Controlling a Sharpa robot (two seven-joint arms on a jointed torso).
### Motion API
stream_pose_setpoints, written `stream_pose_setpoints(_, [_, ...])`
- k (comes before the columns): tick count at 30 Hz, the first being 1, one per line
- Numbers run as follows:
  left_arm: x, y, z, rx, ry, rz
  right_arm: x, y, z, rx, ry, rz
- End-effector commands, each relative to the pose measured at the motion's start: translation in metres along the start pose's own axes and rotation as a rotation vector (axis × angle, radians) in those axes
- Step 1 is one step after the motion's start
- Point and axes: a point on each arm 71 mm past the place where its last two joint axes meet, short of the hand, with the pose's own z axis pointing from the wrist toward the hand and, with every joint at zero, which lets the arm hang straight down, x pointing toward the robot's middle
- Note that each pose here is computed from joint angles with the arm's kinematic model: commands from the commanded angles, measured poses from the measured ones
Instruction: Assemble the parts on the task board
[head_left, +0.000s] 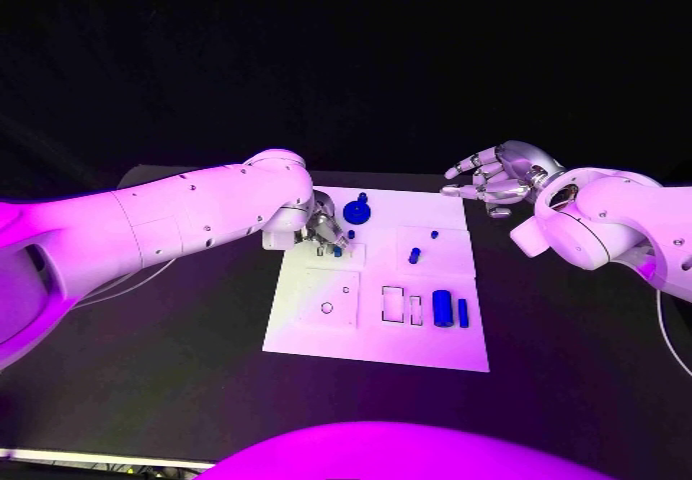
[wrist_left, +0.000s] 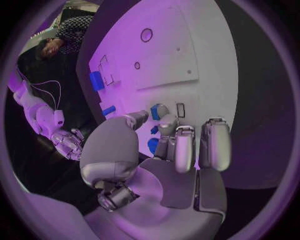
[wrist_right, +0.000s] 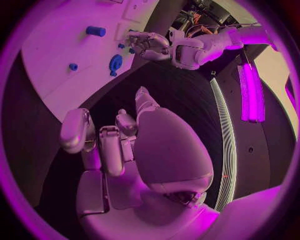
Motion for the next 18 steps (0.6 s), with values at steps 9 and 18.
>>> stream_pose_setpoints(9, [0.0015, 0.0027, -0.0050, 0.015, -0.001, 0.004, 0.001, -0.001, 0.000, -0.008, 0.013, -0.008])
stream_pose_setpoints(18, [-0.0021, 0.0003, -0.0119, 0.036, -0.022, -0.009, 0.001, -0.003, 0.000, -0.005, 0.012, -0.008])
